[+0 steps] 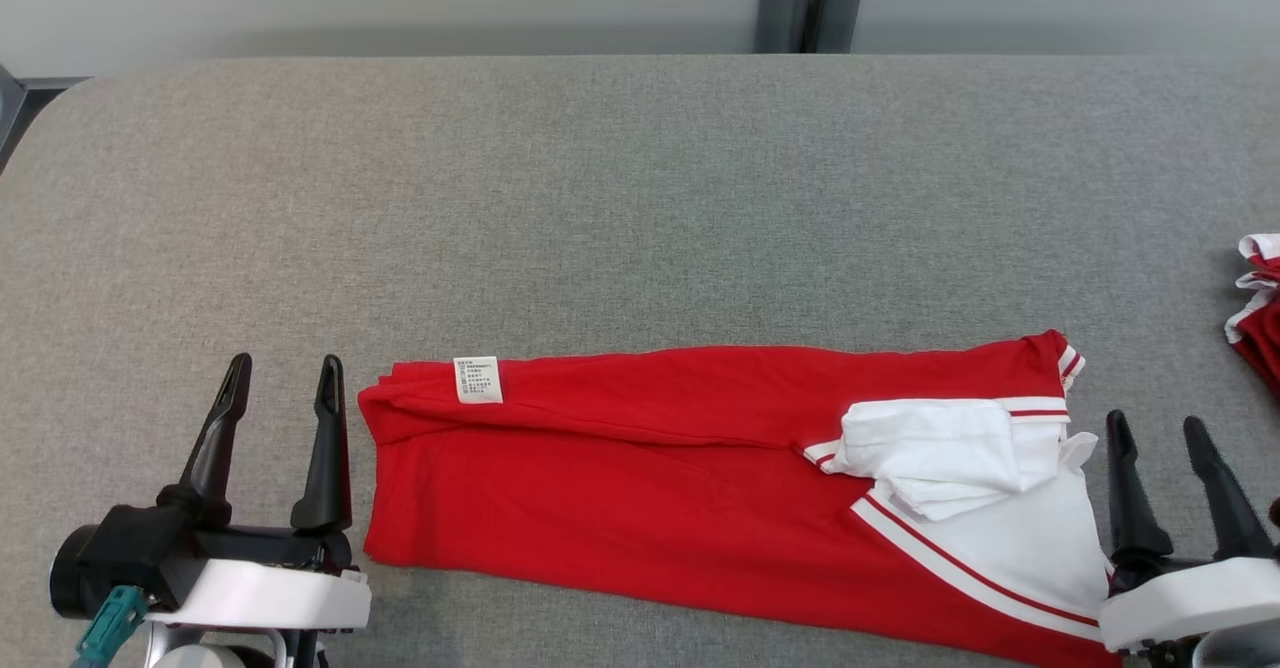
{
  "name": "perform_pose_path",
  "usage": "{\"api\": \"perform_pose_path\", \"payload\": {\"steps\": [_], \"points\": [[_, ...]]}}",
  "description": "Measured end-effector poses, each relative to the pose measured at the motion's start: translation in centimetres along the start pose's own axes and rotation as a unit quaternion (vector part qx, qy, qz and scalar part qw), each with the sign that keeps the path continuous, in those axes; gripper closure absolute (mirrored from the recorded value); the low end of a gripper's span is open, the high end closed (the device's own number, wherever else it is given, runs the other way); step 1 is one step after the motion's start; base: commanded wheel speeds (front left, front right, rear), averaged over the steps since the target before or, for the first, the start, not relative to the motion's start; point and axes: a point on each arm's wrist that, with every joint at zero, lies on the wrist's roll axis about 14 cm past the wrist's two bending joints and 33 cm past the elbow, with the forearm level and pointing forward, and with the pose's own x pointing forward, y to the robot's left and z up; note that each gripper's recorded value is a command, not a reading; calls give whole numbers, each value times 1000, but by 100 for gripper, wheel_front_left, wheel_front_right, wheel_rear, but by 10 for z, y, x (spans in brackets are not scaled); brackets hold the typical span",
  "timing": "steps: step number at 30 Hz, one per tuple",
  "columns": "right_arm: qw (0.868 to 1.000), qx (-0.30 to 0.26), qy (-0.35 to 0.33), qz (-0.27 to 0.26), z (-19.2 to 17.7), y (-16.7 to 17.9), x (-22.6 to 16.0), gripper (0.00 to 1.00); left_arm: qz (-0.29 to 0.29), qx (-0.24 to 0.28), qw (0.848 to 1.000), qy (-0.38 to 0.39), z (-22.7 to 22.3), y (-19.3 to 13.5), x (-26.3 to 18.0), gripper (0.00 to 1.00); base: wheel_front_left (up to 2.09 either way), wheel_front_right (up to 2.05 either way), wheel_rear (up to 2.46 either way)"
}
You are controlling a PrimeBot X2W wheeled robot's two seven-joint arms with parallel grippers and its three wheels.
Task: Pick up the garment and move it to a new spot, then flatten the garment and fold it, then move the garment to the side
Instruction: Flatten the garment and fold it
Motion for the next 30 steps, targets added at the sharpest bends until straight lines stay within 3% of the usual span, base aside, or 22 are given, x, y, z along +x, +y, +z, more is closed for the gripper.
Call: {"api": "perform_pose_path", "payload": {"steps": [9,18,20,21,22,30], "points": [[990,40,134,16,-85,18,-1,0,-1,-3,1000,1,-3,-2,9,0,0,0,0],[979,58,196,19,-114,23,-6,0,-3,-2,1000,3,-5,-2,12,0,0,0,0],[976,57,208,29,-117,27,-5,80,-4,-2,1000,4,-6,-2,12,0,0,0,0],[975,61,210,30,-117,27,-6,80,-6,-3,1000,4,-6,-3,13,0,0,0,0],[974,64,213,33,-118,29,-6,100,-6,-3,1000,4,-7,-3,13,0,0,0,0],[975,75,206,42,-112,26,-6,100,-6,-4,1000,1,-6,-4,16,0,0,0,0]]}}
